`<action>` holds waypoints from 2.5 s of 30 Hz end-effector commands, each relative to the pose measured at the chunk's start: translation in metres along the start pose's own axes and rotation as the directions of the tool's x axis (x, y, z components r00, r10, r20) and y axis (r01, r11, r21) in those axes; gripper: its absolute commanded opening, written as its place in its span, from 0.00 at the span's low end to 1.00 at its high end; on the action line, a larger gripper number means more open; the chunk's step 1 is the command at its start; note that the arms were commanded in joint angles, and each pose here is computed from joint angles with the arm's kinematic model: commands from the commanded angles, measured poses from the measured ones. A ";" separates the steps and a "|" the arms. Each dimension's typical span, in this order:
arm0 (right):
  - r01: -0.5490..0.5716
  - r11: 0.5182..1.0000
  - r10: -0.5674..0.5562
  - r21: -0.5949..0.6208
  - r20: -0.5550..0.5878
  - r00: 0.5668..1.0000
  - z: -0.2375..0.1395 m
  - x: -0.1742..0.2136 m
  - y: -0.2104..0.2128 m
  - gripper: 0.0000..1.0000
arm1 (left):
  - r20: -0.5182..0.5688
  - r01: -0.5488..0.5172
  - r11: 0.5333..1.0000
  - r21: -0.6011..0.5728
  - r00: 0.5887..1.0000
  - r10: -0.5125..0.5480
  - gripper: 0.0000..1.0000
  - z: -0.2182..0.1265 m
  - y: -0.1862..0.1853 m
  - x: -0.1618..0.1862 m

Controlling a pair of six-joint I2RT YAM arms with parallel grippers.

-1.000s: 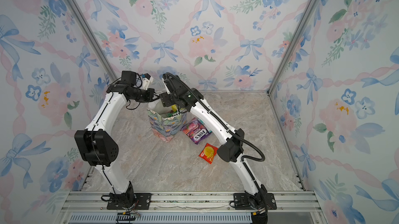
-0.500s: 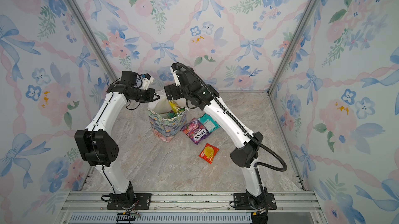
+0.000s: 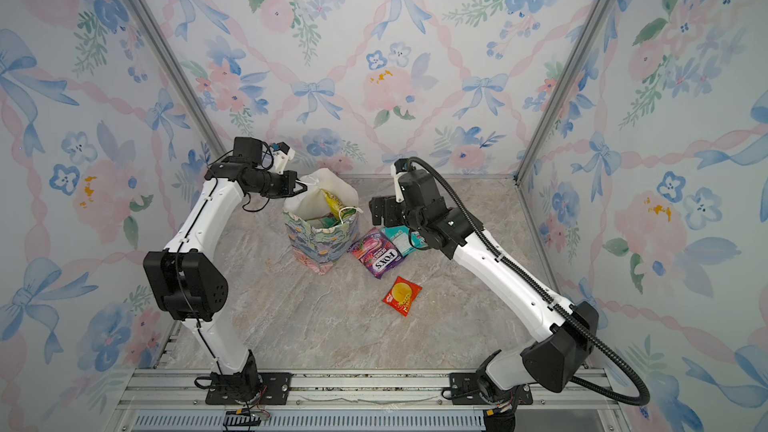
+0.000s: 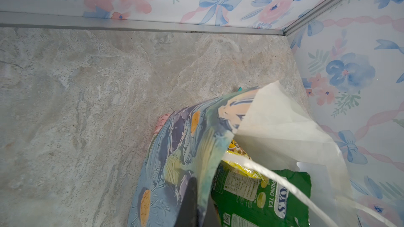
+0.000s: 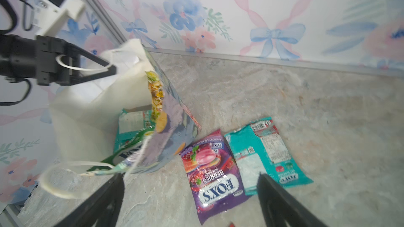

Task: Place the snacks into the paper bag
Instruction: 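Withdraw the right gripper from the bag toward the purple Fox's packet, then lower the right gripper onto the purple Fox's berries packet and grasp it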

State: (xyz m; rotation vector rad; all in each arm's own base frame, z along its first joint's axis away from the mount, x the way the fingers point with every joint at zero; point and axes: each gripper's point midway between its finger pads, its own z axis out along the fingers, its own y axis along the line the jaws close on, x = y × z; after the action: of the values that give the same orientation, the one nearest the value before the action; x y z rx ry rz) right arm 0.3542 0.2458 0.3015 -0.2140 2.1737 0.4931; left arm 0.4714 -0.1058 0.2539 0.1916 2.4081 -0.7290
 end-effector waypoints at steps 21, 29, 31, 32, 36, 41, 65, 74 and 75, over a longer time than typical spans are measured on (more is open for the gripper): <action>-0.524 0.848 0.523 0.081 -0.293 0.801 0.098 0.167 -0.041 0.81 | -0.044 0.099 0.991 -0.093 0.994 -0.103 0.00 0.014 0.057 0.014; -0.595 0.796 0.596 0.107 -0.305 0.743 0.117 0.190 -0.044 0.77 | -0.038 0.103 0.993 -0.051 0.994 -0.105 0.00 0.012 0.048 0.011; -0.606 0.786 0.609 0.120 -0.317 0.727 0.120 0.195 -0.044 0.77 | -0.036 0.101 0.994 -0.042 0.994 -0.103 0.00 0.011 0.046 0.010; -0.609 0.781 0.616 0.138 -0.324 0.718 0.123 0.202 -0.047 0.76 | -0.034 0.100 0.994 -0.041 0.994 -0.101 0.00 0.011 0.046 0.009; -0.617 0.770 0.632 0.162 -0.328 0.702 0.126 0.213 -0.050 0.76 | -0.035 0.100 0.994 -0.044 0.994 -0.101 0.00 0.011 0.046 0.010; -0.635 0.754 0.649 0.169 -0.335 0.683 0.136 0.221 -0.051 0.75 | -0.037 0.102 0.994 -0.040 0.994 -0.104 0.00 0.012 0.046 0.010; -0.705 0.687 0.726 0.177 -0.209 0.655 0.161 0.216 -0.066 0.31 | -0.033 0.093 0.995 -0.028 0.995 -0.094 0.00 0.010 0.040 0.009; -0.649 0.750 0.660 0.125 -0.203 0.724 0.154 0.198 -0.057 0.06 | -0.034 0.094 0.995 -0.025 0.995 -0.095 0.00 0.010 0.040 0.009; -0.639 0.760 0.649 0.120 -0.201 0.734 0.152 0.195 -0.055 0.05 | -0.033 0.094 0.995 -0.024 0.995 -0.095 0.00 0.010 0.040 0.009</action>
State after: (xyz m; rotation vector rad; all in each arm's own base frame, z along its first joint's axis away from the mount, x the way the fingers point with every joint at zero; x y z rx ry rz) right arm 0.3605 0.2641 0.0319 0.6463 2.4956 0.8685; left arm 0.4877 -0.0761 0.2372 0.1067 2.4170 -0.7190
